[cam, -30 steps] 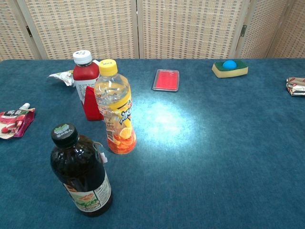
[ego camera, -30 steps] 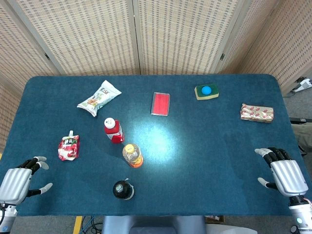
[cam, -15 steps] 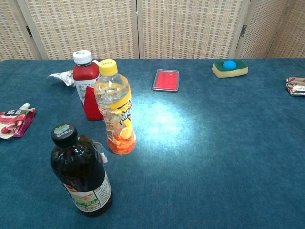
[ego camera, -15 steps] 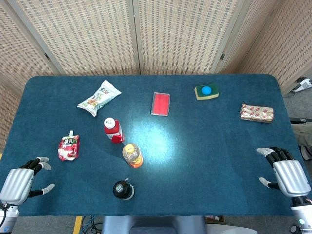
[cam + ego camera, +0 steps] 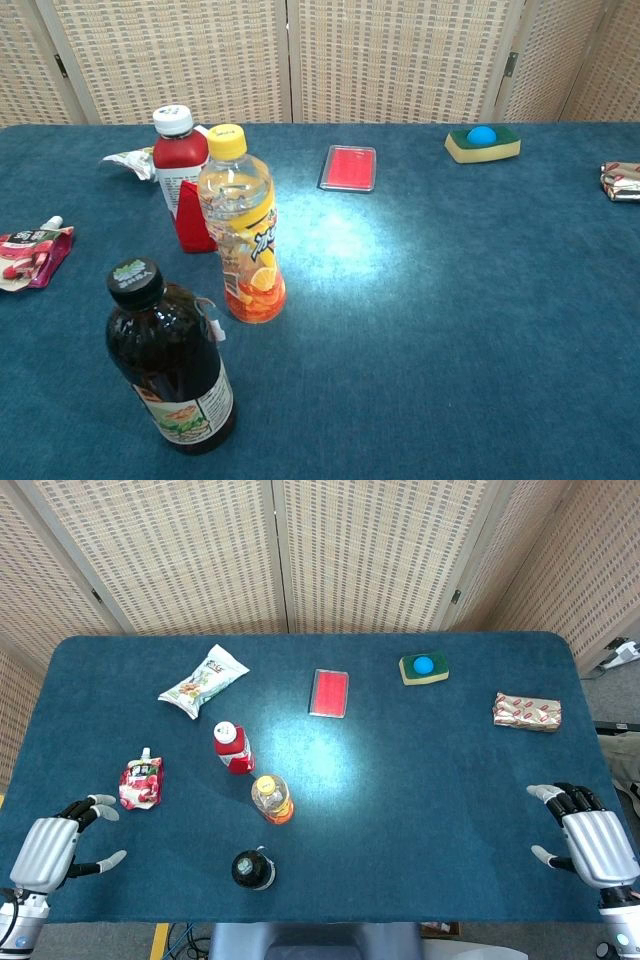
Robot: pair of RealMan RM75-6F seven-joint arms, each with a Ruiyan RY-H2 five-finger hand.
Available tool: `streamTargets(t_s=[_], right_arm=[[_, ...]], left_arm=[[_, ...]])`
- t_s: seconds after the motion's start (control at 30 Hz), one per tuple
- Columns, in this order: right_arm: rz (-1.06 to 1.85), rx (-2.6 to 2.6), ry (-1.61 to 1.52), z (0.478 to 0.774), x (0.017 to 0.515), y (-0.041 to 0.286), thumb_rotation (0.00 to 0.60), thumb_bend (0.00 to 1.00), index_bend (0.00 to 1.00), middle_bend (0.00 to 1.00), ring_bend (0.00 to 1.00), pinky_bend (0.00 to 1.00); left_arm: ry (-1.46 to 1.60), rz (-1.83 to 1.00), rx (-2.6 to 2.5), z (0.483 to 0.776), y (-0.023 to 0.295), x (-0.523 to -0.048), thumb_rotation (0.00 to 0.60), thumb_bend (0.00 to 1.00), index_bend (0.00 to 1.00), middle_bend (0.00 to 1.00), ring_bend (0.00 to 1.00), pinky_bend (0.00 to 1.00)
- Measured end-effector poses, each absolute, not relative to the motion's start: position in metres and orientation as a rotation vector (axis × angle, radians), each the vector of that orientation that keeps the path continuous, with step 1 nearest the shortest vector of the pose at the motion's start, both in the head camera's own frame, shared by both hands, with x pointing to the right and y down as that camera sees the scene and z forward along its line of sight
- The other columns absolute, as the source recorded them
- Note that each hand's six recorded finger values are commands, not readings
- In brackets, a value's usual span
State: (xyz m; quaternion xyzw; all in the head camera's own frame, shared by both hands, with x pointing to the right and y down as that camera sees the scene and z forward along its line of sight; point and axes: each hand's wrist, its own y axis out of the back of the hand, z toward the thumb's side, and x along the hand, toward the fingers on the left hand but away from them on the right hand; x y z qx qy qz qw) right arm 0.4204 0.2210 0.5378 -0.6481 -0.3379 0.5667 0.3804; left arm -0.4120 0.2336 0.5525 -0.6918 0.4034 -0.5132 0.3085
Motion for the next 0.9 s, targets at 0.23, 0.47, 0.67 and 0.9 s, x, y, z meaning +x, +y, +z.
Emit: streamTargets(t_s=[0.23,0.47,0.67,0.9], right_arm=[[1.429,-1.652,-0.885,0.532,0.422,0.221,0.600,0.00,0.26,0.28,0.18,0.22],[1.409,-1.656,-0.897,0.527,0.421,0.221,0.600,0.00,0.26,0.28,0.18,0.22],[1.395,-1.653,-0.912,0.522,0.422,0.221,0.600,0.00,0.26,0.28,0.18,0.22],[1.381,-1.652,-0.918,0.518,0.423,0.221,0.600,0.00,0.26,0.28,0.18,0.22]], left_arm=[[1.122,-1.296,-1.904,0.557,0.213,-0.400,0.600,0.02,0.42,0.31,0.34,0.57],[1.176,-1.239,-1.971,0.553,0.197,-0.390,0.600,0.02,0.37,0.31,0.34,0.57],[1.207,-1.155,-2.050,0.546,0.180,-0.371,0.600,0.02,0.33,0.30,0.33,0.57],[1.211,-1.040,-2.152,0.538,0.162,-0.342,0.600,0.02,0.31,0.30,0.32,0.57]])
